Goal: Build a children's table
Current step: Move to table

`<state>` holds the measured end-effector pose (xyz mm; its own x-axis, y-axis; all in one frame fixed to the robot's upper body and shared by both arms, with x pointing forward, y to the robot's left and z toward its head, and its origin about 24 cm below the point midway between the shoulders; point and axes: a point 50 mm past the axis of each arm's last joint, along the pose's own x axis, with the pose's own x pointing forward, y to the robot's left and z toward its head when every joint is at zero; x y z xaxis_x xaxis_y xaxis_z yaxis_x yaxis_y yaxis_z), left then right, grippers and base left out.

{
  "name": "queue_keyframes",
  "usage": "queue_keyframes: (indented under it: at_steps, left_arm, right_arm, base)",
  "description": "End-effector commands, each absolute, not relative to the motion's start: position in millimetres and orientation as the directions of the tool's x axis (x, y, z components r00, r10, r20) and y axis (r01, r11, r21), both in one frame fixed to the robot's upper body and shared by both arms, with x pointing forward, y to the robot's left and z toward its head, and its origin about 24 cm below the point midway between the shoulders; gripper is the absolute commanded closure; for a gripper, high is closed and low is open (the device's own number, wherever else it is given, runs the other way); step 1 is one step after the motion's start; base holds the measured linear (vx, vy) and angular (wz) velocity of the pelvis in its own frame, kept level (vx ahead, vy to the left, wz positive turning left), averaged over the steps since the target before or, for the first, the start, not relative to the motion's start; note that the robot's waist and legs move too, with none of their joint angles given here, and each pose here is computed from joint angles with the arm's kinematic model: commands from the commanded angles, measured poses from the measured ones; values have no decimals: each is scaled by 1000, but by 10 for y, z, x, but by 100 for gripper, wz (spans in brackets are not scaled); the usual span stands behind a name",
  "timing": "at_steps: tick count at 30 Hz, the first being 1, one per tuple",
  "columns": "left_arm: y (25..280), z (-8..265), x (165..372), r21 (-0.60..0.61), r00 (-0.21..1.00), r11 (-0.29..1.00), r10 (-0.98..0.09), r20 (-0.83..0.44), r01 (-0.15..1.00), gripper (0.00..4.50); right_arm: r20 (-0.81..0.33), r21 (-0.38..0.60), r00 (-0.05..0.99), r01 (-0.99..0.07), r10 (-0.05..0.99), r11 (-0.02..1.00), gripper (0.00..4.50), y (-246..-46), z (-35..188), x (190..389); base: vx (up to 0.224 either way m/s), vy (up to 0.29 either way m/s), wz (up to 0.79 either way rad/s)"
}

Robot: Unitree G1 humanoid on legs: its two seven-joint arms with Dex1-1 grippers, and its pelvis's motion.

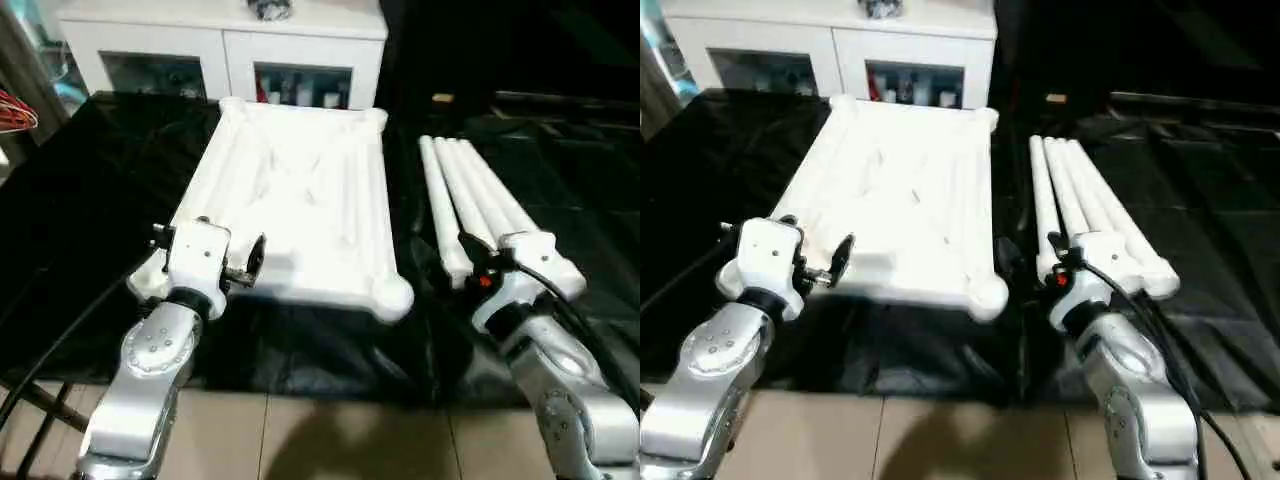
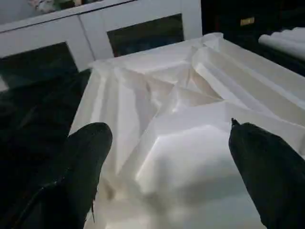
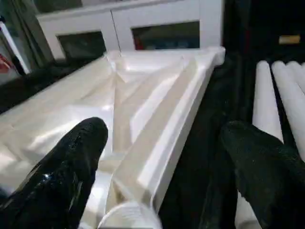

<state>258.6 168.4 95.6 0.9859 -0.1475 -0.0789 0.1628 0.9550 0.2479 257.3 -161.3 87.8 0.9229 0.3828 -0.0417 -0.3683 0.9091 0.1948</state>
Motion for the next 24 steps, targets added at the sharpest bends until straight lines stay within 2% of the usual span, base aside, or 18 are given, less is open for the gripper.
queue_keyframes:
  at_steps: [1, 5, 8, 12, 14, 15, 17, 22, 24]
  left_arm:
    - [1564, 988, 2578, 234, 977, 949, -203, -70, 213, 0]
    - [1547, 985, 2567, 232, 973, 946, -218, -71, 228, 0]
    - [1541, 978, 2566, 237, 971, 942, -225, -78, 237, 0]
    - [1558, 958, 2564, 212, 964, 941, -247, -103, 264, 0]
    - [1551, 958, 2545, 213, 936, 912, -330, -122, 350, 0]
    - [1566, 943, 2526, 235, 902, 872, -403, -156, 430, 0]
    - [1574, 938, 2520, 244, 891, 858, -422, -167, 452, 0]
    - [1674, 869, 2515, 267, 746, 697, -605, -279, 665, 0]
    - [1670, 860, 2522, 261, 712, 663, -636, -299, 702, 0]
  right_arm:
    - [-54, 171, 940, -323, 336, 931, 18, -1746, 863, 2545]
    - [-50, 174, 938, -329, 343, 928, 18, -1746, 868, 2536]
    - [-60, 138, 926, -361, 372, 922, 18, -1742, 883, 2526]
    - [-71, 103, 902, -417, 425, 903, 18, -1733, 906, 2516]
    - [-97, 57, 860, -497, 500, 866, 18, -1722, 925, 2486]
    - [-128, 27, 816, -565, 563, 825, 18, -1711, 938, 2454]
    - [-137, 23, 801, -585, 582, 811, 18, -1704, 942, 2443]
    - [-177, -2, 670, -732, 720, 681, 18, -1590, 992, 2402]
    - [-188, -5, 646, -754, 740, 657, 18, -1573, 993, 2395]
  base:
    - [138, -171, -73]
    - [142, -29, -16]
    - [-105, 32, -9]
    - [36, 8, -20]
    - [0, 0, 0]
    - [-78, -20, -6]
    - [-85, -25, -8]
    - [-93, 11, -11]
    - [-78, 35, -15]
